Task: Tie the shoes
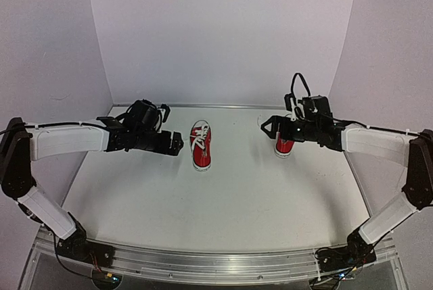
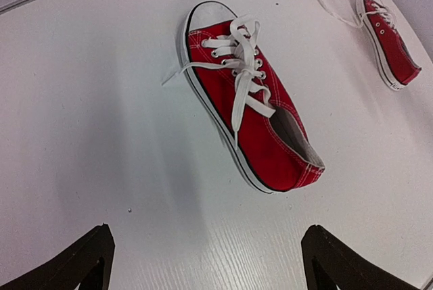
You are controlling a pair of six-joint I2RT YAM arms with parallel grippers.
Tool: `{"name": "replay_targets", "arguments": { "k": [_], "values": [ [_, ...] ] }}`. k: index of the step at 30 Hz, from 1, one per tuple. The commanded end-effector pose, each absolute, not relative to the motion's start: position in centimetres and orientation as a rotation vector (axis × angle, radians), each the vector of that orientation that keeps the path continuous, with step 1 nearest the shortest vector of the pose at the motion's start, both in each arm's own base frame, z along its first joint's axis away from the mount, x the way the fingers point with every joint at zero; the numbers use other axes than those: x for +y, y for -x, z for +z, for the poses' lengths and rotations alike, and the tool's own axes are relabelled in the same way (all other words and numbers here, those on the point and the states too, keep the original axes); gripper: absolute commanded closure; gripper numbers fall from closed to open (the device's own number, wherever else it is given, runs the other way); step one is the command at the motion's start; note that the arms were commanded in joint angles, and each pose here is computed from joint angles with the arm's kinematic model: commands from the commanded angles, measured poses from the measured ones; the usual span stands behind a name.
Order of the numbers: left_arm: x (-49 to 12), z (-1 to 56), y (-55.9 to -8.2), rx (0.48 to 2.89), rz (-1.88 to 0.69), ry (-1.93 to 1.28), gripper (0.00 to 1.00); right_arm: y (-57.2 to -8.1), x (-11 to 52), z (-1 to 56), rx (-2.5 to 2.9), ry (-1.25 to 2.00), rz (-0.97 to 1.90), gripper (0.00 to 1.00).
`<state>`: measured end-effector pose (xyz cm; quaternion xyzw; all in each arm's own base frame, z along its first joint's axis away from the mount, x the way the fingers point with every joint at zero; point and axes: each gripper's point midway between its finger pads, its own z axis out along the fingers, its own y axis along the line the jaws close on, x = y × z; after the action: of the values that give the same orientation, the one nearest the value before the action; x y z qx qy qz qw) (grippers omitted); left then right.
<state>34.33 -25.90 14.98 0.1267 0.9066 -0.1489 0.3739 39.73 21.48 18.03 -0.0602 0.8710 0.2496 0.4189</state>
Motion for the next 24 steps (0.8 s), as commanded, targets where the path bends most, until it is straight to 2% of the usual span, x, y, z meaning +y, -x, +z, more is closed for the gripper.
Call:
{"name": "replay_targets", "arguments": {
  "k": [1, 6, 12, 24],
  "values": [
    [-26.4, 16.8, -35.0, 2.297, -0.382, -0.338, 0.00, -42.3, 17.6, 17.9, 2.230, 0.050, 0.553, 0.02],
    [-26.4, 17.1, -34.8, 2.287, -0.401, -0.330, 0.00, -46.1, 12.1, 17.4, 2.246, -0.107, 0.451, 0.02],
    [-26.2, 16.9, -34.9, 2.286, -0.397, -0.312, 0.00, -49.4, 9.0, 14.4, 2.316, -0.175, 0.276, 0.02],
    [-25.8, 17.0, -35.0, 2.264, -0.388, -0.282, 0.00, -52.1, 9.2, 8.3, 2.432, -0.220, 0.255, 0.04]
  ]
}}
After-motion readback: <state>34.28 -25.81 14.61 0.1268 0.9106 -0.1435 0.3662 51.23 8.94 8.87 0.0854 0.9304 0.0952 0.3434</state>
